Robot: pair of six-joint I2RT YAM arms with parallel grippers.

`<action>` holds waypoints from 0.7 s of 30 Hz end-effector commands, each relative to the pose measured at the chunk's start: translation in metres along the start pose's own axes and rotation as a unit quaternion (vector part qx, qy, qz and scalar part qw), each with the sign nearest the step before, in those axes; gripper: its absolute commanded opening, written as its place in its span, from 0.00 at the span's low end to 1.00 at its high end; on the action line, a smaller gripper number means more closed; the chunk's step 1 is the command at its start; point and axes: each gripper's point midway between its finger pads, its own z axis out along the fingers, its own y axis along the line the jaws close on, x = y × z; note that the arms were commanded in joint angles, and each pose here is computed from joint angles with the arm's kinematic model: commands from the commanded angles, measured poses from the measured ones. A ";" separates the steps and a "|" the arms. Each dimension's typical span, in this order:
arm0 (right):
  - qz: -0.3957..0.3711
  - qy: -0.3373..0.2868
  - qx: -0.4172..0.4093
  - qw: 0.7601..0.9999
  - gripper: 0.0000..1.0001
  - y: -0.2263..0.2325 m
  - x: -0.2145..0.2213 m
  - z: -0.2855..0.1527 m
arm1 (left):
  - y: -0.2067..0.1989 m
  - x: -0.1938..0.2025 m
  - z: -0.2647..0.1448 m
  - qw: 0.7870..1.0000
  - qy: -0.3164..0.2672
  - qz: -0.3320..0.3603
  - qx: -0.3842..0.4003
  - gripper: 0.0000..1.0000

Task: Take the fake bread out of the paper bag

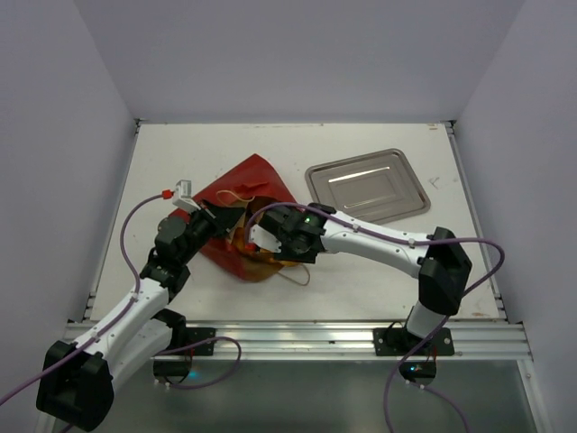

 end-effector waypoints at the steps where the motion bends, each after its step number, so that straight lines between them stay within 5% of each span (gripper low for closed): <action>1: -0.003 -0.063 0.024 0.998 0.00 -0.018 -0.008 -0.045 | 0.006 -0.002 0.001 1.000 -0.011 0.015 -0.011 0.00; 21: -0.006 -0.121 0.020 0.992 0.00 -0.015 0.027 -0.087 | -0.005 -0.035 0.016 0.998 -0.047 0.003 -0.041 0.00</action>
